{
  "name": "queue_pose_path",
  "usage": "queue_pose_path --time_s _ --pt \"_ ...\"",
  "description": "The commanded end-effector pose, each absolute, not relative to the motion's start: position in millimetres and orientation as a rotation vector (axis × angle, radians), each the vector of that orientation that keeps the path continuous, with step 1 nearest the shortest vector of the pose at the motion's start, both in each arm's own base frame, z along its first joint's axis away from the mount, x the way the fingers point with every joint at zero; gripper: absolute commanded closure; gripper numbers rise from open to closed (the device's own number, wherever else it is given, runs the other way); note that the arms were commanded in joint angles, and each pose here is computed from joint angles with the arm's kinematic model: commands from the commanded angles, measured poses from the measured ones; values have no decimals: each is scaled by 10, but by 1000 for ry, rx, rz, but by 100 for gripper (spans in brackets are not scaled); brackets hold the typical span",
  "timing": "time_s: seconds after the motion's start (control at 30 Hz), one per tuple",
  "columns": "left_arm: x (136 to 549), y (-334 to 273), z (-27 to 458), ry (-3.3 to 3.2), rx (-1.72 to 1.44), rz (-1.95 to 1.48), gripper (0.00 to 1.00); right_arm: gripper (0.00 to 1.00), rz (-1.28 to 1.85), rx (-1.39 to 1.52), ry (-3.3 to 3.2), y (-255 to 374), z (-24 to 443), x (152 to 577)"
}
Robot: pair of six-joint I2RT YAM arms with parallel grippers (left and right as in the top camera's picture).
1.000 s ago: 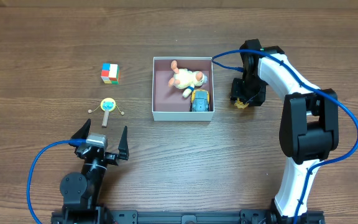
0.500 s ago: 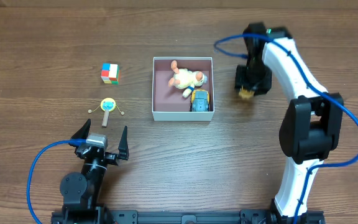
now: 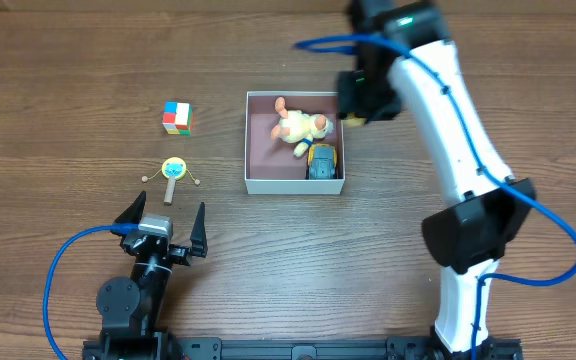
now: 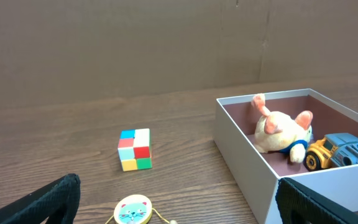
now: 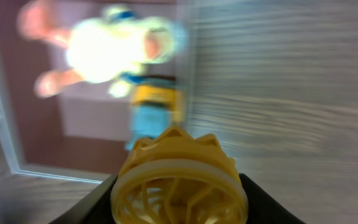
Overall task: Pack container
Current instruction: 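Place the yellow round toy into the box with the right gripper, then withdraw the right arm to the right side of the table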
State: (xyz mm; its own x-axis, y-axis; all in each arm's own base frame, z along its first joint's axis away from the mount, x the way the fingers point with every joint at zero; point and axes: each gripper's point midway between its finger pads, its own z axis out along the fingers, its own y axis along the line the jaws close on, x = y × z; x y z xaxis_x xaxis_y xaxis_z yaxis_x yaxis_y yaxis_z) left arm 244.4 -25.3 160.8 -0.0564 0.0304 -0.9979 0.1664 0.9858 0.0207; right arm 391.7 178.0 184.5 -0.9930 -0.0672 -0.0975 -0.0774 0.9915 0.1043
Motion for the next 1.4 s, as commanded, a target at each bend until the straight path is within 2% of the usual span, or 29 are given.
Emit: queue_pose_path --time_s 0.0,0.37,0.47,0.8,0.93,1.07,1.17,1.23,1.37 --pt "2445 -240 1601 1624 160 -96 0 45 162 -206 2947 2101 2023 3872" --pt "2445 -240 1601 1624 160 -96 0 44 115 -234 2963 2280 1833 3861" --pt "2445 -240 1601 1624 160 -96 0 40 124 -233 2950 2333 1700 3956" --pt "2445 -240 1601 1624 160 -96 0 38 94 -228 2955 2410 1297 4161" --pt "2445 -240 1601 1624 160 -96 0 32 54 -219 2950 2354 1290 4183" --pt "2445 -240 1601 1624 160 -96 0 27 17 -193 2940 2239 1410 4207" --pt "2445 -240 1601 1624 160 -96 0 15 -31 -146 2922 2074 1620 4230" --pt "2445 -240 1601 1624 160 -96 0 2 -78 -73 2896 1887 1820 4256" --pt "2445 -240 1601 1624 160 -96 0 0 -107 93 2806 1406 2314 4327"
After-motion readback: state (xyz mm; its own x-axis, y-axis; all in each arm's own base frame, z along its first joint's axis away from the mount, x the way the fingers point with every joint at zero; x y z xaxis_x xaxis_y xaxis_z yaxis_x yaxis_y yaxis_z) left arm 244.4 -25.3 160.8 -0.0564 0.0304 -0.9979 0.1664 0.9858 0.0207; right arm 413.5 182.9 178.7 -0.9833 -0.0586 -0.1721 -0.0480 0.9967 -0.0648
